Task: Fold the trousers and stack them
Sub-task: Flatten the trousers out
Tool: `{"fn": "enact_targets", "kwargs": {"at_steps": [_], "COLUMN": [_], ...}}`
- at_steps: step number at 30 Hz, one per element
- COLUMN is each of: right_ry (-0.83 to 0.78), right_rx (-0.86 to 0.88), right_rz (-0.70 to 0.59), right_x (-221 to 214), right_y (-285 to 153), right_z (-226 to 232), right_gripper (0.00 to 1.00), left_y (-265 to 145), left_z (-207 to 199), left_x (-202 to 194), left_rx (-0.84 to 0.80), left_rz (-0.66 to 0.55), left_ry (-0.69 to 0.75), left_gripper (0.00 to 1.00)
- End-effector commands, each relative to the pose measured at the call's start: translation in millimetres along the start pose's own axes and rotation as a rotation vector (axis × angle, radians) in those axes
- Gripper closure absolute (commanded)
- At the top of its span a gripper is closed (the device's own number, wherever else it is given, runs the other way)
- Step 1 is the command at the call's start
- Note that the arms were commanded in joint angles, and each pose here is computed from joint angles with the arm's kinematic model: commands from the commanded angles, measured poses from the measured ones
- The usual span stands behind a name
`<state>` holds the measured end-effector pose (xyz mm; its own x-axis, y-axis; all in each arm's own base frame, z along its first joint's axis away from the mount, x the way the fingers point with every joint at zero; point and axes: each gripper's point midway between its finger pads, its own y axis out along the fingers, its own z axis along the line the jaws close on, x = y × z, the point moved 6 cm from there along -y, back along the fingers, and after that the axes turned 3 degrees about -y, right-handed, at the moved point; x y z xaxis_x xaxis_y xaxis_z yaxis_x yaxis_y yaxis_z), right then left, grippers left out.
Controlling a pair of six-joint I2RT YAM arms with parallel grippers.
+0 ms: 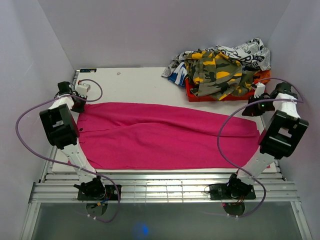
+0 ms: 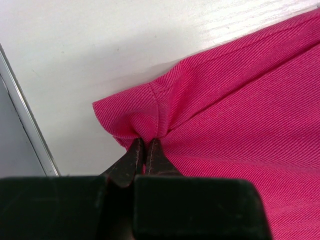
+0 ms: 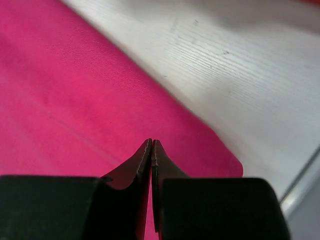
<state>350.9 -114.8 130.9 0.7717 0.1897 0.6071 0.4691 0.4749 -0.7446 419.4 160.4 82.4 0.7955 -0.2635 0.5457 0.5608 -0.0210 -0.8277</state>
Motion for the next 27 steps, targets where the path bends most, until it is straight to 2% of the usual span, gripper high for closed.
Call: {"fn": "enact_targets", "kwargs": {"at_steps": [1, 5, 8, 9, 10, 12, 13, 14, 15, 18, 21, 26, 27], "right_ry": [-0.285, -0.439, -0.418, -0.403, -0.383, -0.325, -0.295, -0.254, -0.226, -0.133, -0.105, -0.087, -0.08], "right_rx": [0.055, 0.08, 0.022, 0.003, -0.048, -0.07, -0.1, -0.084, -0.115, -0.119, -0.163, -0.099, -0.063], "right_rz": [-0.128, -0.106, -0.047, -0.038, -0.039, -0.035, -0.054, -0.04, -0.061, -0.026, 0.016, 0.128, 0.153], "right_x": [14, -14, -37, -40, -36, -31, -18, -17, -2, 2, -1, -24, -30], "right_y": [-45, -62, -53, -50, -50, -45, -51, -43, -50, -35, -26, 1, 3], "right_z": [50, 89, 88, 84, 75, 61, 51, 40, 29, 2, -22, -38, -35], "right_gripper": [0.92, 0.92, 0.91, 0.83, 0.67, 0.44, 0.27, 0.19, 0.01, 0.08, 0.1, 0.08, 0.03], "left_y": [-12, -12, -9, -8, -8, -6, -6, -5, -5, -6, -5, -3, -3], "left_z": [-4, -7, -9, -9, -10, -11, -12, -13, -14, -14, -15, -14, -13], "left_x": [2, -2, -3, -4, -3, -4, -4, -4, -4, -3, -6, -7, -6], "left_rx": [-0.009, -0.012, -0.024, -0.024, -0.028, -0.031, -0.033, -0.034, -0.035, -0.035, -0.035, -0.031, -0.027], "left_rz": [0.009, 0.014, 0.016, 0.017, 0.014, 0.019, 0.02, 0.022, 0.023, 0.021, 0.03, 0.037, 0.037], "left_ry": [-0.008, -0.011, -0.018, -0.024, -0.029, -0.029, -0.028, -0.027, -0.026, -0.025, -0.022, -0.015, -0.014], "left_gripper": [1.0, 1.0, 1.0, 1.0, 1.0, 1.0, 1.0, 1.0, 1.0, 1.0, 1.0, 1.0, 1.0]}}
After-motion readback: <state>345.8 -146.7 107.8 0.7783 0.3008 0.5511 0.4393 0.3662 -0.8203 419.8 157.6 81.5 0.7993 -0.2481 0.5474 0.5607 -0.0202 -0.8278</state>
